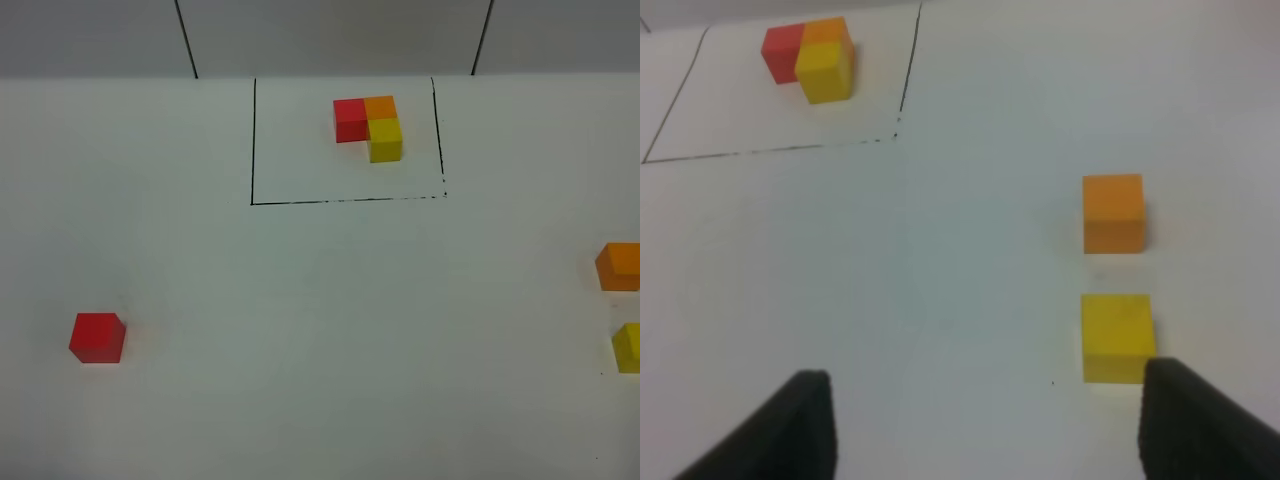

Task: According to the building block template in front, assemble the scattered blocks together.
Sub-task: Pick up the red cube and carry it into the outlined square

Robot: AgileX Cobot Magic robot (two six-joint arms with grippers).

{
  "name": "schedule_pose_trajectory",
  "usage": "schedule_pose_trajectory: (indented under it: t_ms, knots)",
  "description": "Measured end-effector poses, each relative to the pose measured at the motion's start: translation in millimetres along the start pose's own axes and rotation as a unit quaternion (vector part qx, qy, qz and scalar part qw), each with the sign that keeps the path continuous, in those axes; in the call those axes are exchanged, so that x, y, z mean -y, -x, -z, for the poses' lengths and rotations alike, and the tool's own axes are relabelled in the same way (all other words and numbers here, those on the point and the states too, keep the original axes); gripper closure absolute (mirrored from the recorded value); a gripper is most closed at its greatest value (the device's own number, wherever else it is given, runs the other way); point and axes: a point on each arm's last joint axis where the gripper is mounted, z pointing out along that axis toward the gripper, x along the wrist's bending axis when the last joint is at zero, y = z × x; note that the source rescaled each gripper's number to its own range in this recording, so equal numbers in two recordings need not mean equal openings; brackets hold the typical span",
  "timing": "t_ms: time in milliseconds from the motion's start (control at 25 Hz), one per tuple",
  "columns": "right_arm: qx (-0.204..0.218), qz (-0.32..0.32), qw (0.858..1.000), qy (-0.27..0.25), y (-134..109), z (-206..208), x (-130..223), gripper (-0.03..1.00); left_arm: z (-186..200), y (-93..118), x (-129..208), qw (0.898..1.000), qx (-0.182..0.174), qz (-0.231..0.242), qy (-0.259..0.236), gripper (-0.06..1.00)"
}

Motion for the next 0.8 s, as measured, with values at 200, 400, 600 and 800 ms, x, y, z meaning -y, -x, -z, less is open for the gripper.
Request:
schedule_pose_trajectory:
  t_ms: [200, 400, 600, 800]
  knots:
    - [0.000, 0.000, 1.000, 0.000, 0.0, 0.0, 0.0, 0.61, 0.0, 0.0, 0.0, 1.000, 0.000, 0.000, 0.000, -0.02]
    - [0.000, 0.000, 1.000, 0.000, 0.0, 0.0, 0.0, 0.61, 0.0, 0.0, 0.0, 1.000, 0.000, 0.000, 0.000, 0.02]
    - [0.000, 0.000, 1.000, 0.000, 0.0, 0.0, 0.0, 0.61, 0.0, 0.0, 0.0, 1.000, 0.000, 0.000, 0.000, 0.10]
    - [0.000, 0.000, 1.000, 0.000, 0.0, 0.0, 0.0, 0.61, 0.0, 0.0, 0.0, 1.000, 0.000, 0.000, 0.000, 0.16]
